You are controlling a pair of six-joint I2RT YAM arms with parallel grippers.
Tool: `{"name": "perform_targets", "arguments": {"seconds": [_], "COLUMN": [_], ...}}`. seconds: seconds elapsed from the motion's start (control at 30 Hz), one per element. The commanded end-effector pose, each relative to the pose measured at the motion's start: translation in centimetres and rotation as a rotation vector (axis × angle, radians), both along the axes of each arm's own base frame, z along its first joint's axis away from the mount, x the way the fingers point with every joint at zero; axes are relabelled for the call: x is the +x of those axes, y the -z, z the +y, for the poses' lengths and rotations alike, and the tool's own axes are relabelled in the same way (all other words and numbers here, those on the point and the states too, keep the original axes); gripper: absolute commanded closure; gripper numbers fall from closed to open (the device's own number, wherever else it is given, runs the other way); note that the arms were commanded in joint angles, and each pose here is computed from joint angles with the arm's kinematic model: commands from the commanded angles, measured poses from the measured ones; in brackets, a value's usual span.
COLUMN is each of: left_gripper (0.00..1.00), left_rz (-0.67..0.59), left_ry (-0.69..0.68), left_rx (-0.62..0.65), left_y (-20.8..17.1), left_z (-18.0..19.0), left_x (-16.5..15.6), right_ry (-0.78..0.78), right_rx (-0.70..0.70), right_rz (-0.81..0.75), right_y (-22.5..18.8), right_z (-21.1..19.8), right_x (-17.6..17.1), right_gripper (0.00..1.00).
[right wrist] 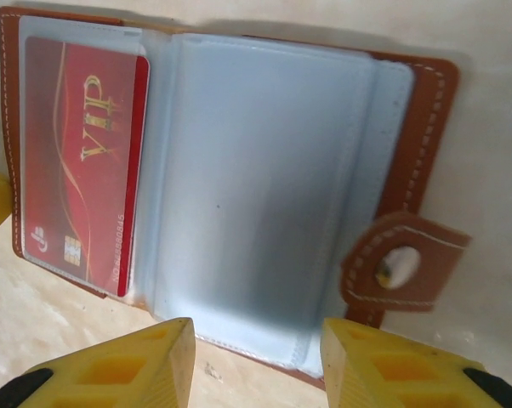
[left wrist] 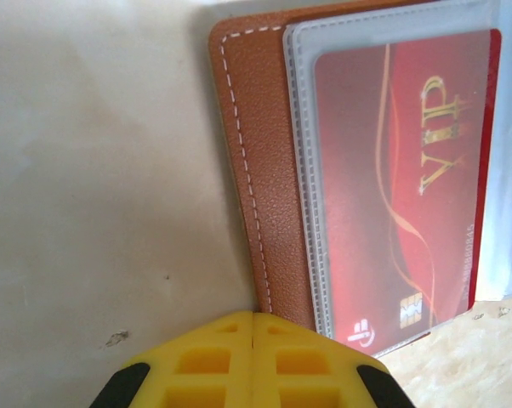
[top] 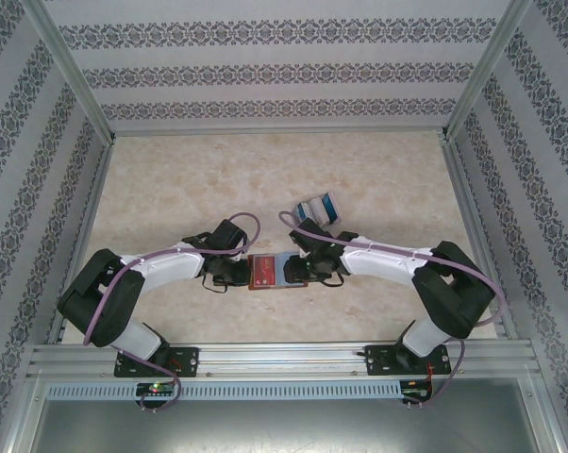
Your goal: Put the credit cards into the card holder
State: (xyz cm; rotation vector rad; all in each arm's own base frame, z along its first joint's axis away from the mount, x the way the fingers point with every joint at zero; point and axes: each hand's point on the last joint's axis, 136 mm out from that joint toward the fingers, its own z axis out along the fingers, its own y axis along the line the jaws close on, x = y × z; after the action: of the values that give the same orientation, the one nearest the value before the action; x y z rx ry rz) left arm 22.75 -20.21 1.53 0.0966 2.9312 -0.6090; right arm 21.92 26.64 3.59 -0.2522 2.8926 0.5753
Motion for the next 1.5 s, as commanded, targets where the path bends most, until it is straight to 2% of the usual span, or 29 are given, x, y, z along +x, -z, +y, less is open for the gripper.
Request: {"name": "perform_targets", "arguments": {"seconds": [0.0,0.17,0.37,0.6,0.87,0.97,1.13,1.27,1.47], "left_gripper": [1.0,1.0,1.0,1.0,1.0,1.0,0.96,0.96,0.89], "left_rz": [0.024,0.018,0.015,0.012,0.008,-0.002,-0.009,-0.002,0.001], "left_ry": [0.005,0.002,0.006,0.011,0.008,-0.002,-0.04,-0.089,-0.182], "left_rx": [-0.005,-0.012,-0.01,-0.016,-0.023,-0.073,-0.225,-0.315,-0.32], "left_y": [0.7,0.8,0.9,0.9,0.8,0.5,-1.2,-2.4,-2.7], "left_z": [-0.5,-0.5,-0.4,-0.5,-0.7,-1.3,-2.7,-2.7,-0.7], "left_x": [-0.2,-0.2,-0.3,-0.2,-0.1,0.0,0.9,2.1,3.3], "right_ry": [-0.001,-0.008,0.0,-0.021,-0.048,-0.07,-0.099,-0.129,-0.208], "right_rx": [-0.002,-0.039,-0.036,0.152,0.346,0.417,0.498,0.528,0.592], "right_rz": [-0.008,0.009,0.025,0.064,0.068,0.079,0.076,0.07,0.066], "right_y": [0.1,1.3,1.9,1.2,-0.6,-1.4,-2.2,-2.6,-4.4], "right_z": [0.9,0.8,0.8,4.0,6.8,7.9,9.6,11.0,12.8], "right_x": [0.7,0.8,0.6,0.1,0.4,0.5,0.8,1.0,0.0], "right_gripper": [0.56,0.6,0.59,0.58,0.65,0.66,0.66,0.66,0.65]}}
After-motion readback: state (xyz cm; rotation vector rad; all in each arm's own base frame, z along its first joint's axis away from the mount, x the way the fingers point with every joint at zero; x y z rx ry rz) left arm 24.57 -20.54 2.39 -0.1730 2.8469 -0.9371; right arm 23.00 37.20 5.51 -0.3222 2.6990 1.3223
